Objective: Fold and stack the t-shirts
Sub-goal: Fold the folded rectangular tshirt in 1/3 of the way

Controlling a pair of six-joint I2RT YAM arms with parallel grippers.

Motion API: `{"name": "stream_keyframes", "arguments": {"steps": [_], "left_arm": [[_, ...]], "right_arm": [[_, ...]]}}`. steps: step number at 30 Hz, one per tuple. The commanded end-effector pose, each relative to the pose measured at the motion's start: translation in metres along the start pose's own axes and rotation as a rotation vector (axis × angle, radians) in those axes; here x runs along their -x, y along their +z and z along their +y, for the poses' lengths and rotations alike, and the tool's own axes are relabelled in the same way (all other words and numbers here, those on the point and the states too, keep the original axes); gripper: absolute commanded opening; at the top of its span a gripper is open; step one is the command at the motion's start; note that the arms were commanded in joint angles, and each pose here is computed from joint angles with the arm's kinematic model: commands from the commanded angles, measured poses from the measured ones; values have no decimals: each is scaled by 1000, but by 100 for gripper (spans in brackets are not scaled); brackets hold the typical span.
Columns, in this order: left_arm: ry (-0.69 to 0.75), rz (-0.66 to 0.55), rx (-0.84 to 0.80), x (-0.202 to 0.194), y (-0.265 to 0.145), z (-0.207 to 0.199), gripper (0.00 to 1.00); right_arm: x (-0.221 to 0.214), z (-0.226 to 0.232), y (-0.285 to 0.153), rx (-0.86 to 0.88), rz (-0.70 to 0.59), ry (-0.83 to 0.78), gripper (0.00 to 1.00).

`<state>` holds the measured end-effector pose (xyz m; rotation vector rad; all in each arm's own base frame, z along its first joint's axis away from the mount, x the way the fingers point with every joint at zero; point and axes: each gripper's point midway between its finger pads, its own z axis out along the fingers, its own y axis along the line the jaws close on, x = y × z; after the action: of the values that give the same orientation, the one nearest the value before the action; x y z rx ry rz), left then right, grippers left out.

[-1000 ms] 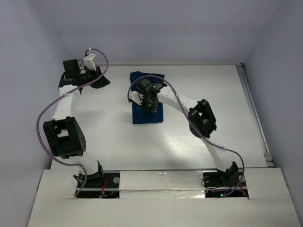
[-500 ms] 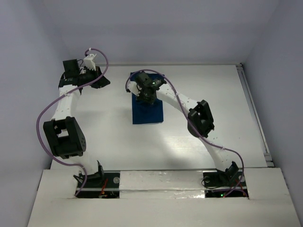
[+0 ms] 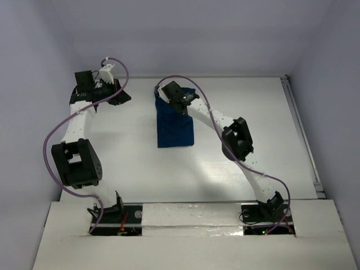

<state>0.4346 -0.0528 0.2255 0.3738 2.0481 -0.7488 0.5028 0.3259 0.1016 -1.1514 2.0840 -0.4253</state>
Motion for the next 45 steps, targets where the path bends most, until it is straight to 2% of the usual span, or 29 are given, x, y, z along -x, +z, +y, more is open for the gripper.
{"name": "stream_keyframes", "arguments": {"steps": [1,5,9,14,19,29,33,37,45], "left_arm": [[55,-48,-27,22,-7,-8,0],[53,-44,-30,19,-7,-8,0],[57,-43,-26,19,-10,-10,0],[63,-52,-29,19,-14,-15,0],[64,-48,-31,19,-16,-18,0],[59,-46,-36,15,-16,-19,0],[62,-43,-41,13,-16,-20,0],[68,-45,-45,14,-17,-21,0],[82,-49,-52,16,-20,-25,0]], "right_arm": [[36,-37,-35,-84,-150,115,0],[59,-26,-70,74,-300,120,0],[49,10,-85,269,-256,63,0],[32,53,-93,396,-239,-1,0],[-5,115,-89,650,-87,-45,0],[-34,164,-82,797,29,-44,0],[-62,193,-87,851,113,-108,0],[-84,232,-110,970,153,-176,0],[-109,279,-179,1093,117,-351,0]]}}
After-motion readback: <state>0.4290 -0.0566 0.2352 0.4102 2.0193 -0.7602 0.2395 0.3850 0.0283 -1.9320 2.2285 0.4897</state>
